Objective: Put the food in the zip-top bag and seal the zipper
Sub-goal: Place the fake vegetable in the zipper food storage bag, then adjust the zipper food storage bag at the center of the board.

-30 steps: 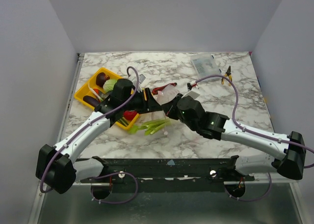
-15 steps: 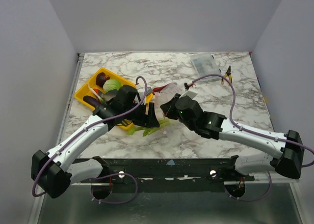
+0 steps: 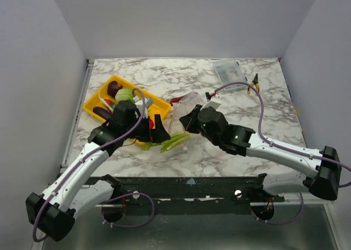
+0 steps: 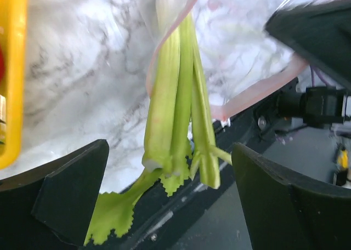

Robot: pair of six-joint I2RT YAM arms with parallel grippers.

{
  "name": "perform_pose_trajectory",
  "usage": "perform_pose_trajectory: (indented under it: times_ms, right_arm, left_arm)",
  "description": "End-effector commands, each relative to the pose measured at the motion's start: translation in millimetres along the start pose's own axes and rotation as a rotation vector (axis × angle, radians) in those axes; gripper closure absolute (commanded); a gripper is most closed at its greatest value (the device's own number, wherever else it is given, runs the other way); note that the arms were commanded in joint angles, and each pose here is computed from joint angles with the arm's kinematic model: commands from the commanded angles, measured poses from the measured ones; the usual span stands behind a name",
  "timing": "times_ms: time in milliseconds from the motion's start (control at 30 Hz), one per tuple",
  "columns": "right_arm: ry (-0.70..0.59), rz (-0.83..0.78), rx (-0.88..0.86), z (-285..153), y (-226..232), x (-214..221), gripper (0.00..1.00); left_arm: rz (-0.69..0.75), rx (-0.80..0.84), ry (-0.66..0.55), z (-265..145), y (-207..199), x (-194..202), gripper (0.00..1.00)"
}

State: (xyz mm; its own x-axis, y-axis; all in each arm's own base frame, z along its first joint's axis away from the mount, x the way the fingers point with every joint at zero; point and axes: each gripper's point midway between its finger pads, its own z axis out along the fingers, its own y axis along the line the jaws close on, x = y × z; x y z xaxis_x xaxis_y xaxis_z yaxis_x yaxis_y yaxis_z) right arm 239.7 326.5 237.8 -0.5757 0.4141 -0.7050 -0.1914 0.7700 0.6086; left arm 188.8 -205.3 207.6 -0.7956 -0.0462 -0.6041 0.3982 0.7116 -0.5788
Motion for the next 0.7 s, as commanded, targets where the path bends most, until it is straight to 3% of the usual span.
perform_pose_trajectory:
  times_ms: [0,67,167,233,267,367,500,533,667]
  right_arm:
    - [-0.016,0.027,-0.073,-10.8,20.1,-15.4,1.00]
    - [-0.011,0.032,-0.091,-13.7,23.8,-16.5,1.00]
    - [-0.007,0.029,-0.111,-17.5,26.6,-17.2,1.00]
    - [-0.008,0.023,-0.114,-19.4,26.2,-18.2,1.00]
    - [-0.008,0.020,-0.115,-20.3,26.3,-18.7,1.00]
    - [-0.008,0.017,-0.122,-22.9,27.9,-20.9,1.00]
    - [-0.006,0.007,-0.130,-26.3,29.9,-23.1,1.00]
    - [-0.008,0.006,-0.131,-27.4,30.3,-24.7,1.00]
    - [-0.040,-0.005,-0.109,-33.7,27.5,-36.4,1.00]
  left_arm:
    - [-0.049,0.129,0.086,8.6,-12.0,21.7,0.07]
    - [-0.030,0.147,0.054,10.4,-14.3,15.8,0.17]
    - [-0.004,0.141,-0.020,15.5,-15.2,-4.9,0.40]
    - [0.006,0.140,-0.054,19.0,-17.8,-18.8,0.49]
    - [0.005,0.138,-0.071,21.5,-18.2,-25.0,0.49]
    - [-0.001,0.128,-0.103,30.6,-18.0,-41.6,0.32]
    - [0.001,0.113,-0.080,47.0,-14.4,-51.3,0.32]
    - [-0.001,0.119,-0.069,51.6,-14.4,-52.0,0.41]
    - [-0.018,0.148,-0.004,58.8,-20.1,-49.3,0.92]
